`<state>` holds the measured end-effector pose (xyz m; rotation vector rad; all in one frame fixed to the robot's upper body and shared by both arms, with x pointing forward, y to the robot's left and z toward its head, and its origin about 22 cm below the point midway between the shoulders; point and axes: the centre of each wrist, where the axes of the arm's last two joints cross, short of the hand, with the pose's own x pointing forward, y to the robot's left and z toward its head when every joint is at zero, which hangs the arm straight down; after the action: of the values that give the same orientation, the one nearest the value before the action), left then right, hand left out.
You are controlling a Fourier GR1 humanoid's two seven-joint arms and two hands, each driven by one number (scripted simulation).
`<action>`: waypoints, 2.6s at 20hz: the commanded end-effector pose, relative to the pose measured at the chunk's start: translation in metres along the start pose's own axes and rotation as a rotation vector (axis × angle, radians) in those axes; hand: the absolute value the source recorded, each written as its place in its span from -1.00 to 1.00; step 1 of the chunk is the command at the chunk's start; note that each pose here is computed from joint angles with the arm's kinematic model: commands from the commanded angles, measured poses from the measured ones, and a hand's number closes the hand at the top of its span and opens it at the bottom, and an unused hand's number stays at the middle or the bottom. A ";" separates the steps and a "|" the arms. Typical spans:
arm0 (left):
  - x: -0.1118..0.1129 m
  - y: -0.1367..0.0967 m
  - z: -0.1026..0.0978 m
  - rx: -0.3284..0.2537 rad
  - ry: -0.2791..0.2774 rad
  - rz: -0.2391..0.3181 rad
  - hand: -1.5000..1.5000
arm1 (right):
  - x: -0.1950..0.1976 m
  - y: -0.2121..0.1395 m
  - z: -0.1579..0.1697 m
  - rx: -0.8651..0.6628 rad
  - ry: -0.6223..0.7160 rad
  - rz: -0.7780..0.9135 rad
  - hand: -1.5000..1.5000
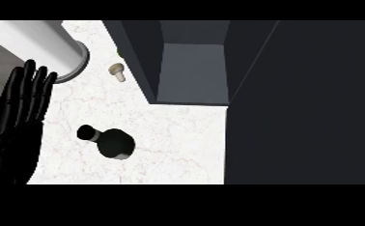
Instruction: Pick up the wine, place it into the cabinet and close the cabinet
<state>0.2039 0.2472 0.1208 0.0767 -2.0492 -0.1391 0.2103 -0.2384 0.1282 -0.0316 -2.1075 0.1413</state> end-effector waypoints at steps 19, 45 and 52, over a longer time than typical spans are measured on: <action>0.059 0.006 0.063 -0.748 0.014 0.628 -1.00 | 0.071 0.020 0.037 0.188 0.104 -0.183 -1.00; 0.078 0.004 0.080 -0.587 0.158 0.670 -1.00 | 0.109 0.014 0.025 0.185 0.120 -0.173 -1.00; 0.071 0.013 0.063 -0.520 0.140 0.588 -1.00 | 0.093 0.009 0.015 0.200 0.114 -0.179 -1.00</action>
<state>0.1294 0.2671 0.1262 -0.7723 -1.6760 -0.2689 0.1572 -0.2138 0.1966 0.2145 -1.9414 0.2289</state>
